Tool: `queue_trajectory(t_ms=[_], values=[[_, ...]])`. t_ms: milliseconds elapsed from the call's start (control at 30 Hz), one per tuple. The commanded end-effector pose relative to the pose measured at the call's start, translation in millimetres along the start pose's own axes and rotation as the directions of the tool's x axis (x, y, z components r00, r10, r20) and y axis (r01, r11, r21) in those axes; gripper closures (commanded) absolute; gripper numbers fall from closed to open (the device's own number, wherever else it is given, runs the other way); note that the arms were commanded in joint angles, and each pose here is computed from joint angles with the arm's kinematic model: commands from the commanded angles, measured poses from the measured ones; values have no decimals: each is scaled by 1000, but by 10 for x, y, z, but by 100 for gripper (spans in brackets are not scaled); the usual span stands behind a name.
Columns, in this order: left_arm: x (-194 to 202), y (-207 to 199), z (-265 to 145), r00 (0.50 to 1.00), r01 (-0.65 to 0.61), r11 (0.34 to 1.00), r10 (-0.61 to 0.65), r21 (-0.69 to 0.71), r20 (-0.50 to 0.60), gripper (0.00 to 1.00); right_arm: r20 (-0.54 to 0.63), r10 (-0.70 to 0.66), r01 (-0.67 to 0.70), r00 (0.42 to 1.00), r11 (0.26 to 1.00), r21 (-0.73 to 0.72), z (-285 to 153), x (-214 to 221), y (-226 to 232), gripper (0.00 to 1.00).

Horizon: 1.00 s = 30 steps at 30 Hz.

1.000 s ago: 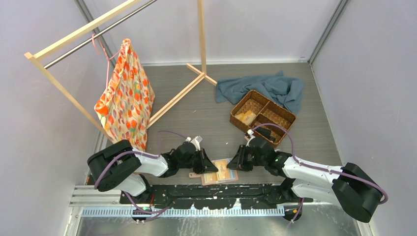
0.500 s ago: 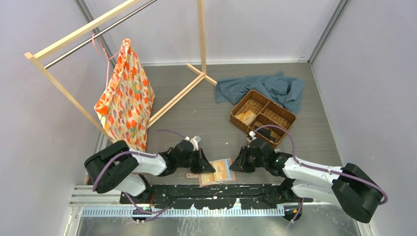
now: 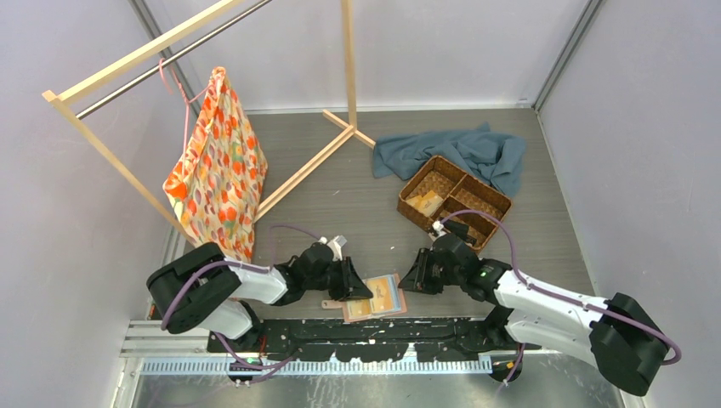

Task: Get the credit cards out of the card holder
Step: Remove the credit card from the card holder.

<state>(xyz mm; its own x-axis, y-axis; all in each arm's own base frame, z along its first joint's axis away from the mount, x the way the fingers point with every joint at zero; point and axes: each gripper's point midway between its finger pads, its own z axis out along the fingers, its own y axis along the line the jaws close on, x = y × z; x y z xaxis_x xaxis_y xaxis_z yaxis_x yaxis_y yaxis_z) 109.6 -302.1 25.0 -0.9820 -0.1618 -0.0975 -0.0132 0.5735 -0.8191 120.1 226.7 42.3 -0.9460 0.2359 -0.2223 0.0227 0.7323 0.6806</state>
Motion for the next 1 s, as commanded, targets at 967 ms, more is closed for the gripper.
queue_trajectory(t_ms=[967], values=[[-54,-83,-75,998,-43,998,41,39,39,75,5,-56,56,998,994,-93,67,-129,391,75]])
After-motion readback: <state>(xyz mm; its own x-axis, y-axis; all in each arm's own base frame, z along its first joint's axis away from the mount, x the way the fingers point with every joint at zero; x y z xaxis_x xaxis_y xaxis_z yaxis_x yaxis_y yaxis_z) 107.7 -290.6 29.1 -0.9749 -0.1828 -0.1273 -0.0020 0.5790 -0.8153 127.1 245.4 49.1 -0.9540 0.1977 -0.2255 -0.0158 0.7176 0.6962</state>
